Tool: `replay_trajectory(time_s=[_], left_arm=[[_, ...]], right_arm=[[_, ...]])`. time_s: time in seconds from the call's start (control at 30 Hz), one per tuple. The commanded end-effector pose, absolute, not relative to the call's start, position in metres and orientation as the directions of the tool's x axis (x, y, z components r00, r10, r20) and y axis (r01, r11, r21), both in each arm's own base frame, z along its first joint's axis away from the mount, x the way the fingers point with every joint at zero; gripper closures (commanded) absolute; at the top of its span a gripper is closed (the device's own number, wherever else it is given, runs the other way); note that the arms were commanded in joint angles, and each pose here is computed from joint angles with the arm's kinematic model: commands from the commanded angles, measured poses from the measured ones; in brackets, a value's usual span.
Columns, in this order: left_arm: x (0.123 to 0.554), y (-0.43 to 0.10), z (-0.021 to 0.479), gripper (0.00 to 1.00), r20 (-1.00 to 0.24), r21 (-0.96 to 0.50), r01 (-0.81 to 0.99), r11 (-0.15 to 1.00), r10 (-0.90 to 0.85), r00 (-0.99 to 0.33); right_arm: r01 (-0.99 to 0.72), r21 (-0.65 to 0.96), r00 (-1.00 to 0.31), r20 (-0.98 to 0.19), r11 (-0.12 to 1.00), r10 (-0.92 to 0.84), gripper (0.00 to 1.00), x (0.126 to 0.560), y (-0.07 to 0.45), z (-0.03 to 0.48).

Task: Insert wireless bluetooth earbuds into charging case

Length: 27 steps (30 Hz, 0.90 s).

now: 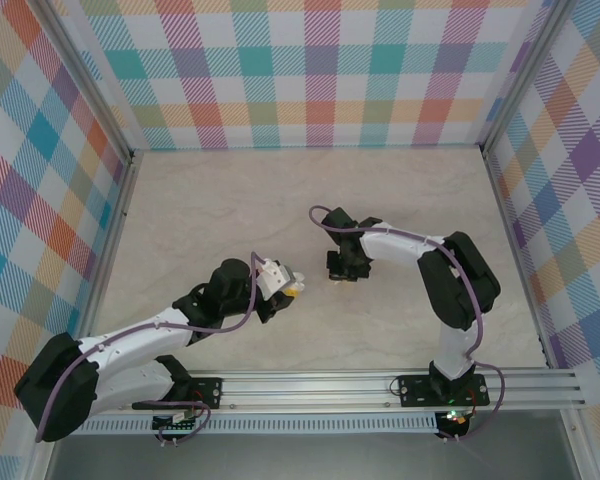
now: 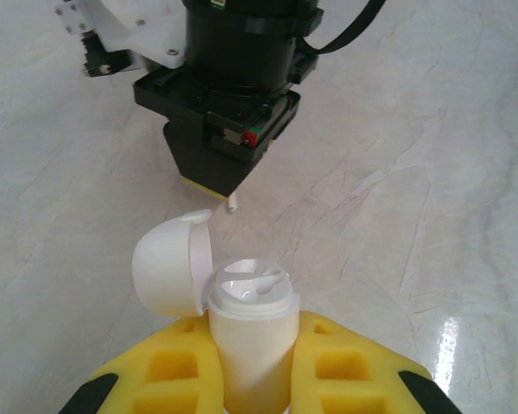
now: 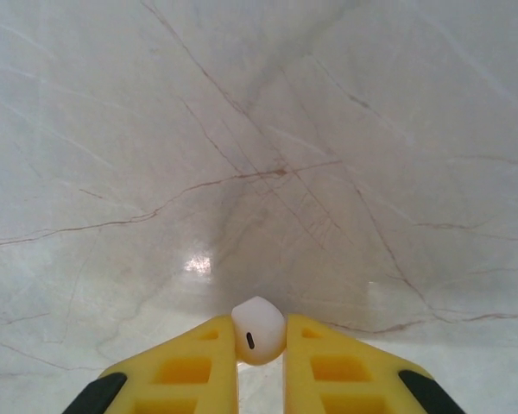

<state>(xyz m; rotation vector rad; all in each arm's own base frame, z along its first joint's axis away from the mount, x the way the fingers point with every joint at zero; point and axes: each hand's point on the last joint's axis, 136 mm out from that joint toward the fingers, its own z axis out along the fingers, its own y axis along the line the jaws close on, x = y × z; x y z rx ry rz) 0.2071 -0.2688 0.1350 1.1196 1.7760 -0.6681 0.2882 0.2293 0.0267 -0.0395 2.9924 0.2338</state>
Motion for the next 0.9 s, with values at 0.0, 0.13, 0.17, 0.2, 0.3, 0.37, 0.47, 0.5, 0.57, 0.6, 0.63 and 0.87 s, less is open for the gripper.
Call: replay_trajectory(time_s=[0.0,0.13,0.17,0.2,0.3,0.37,0.47,0.5,0.57,0.6,0.63,0.87], left_arm=[[0.203,-0.277,0.161,1.00,-0.948,0.033,0.916,0.401,0.304,-0.099],[0.205,-0.278,0.172,1.00,-0.962,0.029,0.912,0.409,0.260,-0.087],[0.205,-0.279,0.176,1.00,-0.965,0.027,0.911,0.411,0.247,-0.083],[0.207,-0.279,0.179,1.00,-0.968,0.024,0.910,0.415,0.236,-0.083],[0.211,-0.281,0.188,1.00,-0.970,0.010,0.905,0.426,0.223,-0.094],[0.213,-0.284,0.195,1.00,-0.975,0.008,0.905,0.425,0.206,-0.088],[0.216,-0.286,0.205,1.00,-0.983,0.005,0.904,0.428,0.170,-0.075],[0.217,-0.287,0.208,1.00,-0.984,0.004,0.903,0.429,0.163,-0.074],[0.219,-0.288,0.212,1.00,-0.985,-0.003,0.901,0.433,0.153,-0.077],[0.220,-0.289,0.215,1.00,-0.986,-0.004,0.901,0.433,0.147,-0.075],[0.220,-0.289,0.218,1.00,-0.987,-0.005,0.901,0.434,0.140,-0.073],[0.221,-0.288,0.240,1.00,-0.997,0.031,0.896,0.442,0.076,-0.003]], right_arm=[[-0.145,0.147,-0.954,-0.281,0.978,-0.099,0.84,0.302,0.234,0.069],[-0.236,0.120,-0.895,-0.414,0.964,-0.167,0.86,0.304,0.234,0.111],[-0.268,0.112,-0.870,-0.455,0.957,-0.191,0.86,0.303,0.235,0.124],[-0.301,0.104,-0.839,-0.501,0.948,-0.212,0.86,0.302,0.237,0.139],[-0.385,0.064,-0.741,-0.616,0.921,-0.267,0.87,0.295,0.244,0.176],[-0.435,0.043,-0.667,-0.686,0.900,-0.290,0.87,0.287,0.249,0.202],[-0.490,0.027,-0.574,-0.762,0.871,-0.299,0.88,0.274,0.256,0.233],[-0.505,0.023,-0.548,-0.781,0.863,-0.300,0.88,0.270,0.258,0.242],[-0.543,0.010,-0.488,-0.817,0.840,-0.306,0.88,0.260,0.264,0.260],[-0.554,0.002,-0.467,-0.829,0.832,-0.309,0.88,0.257,0.267,0.266],[-0.571,-0.006,-0.445,-0.838,0.821,-0.315,0.88,0.253,0.270,0.272],[-0.623,-0.031,-0.394,-0.851,0.781,-0.348,0.88,0.238,0.288,0.286]])
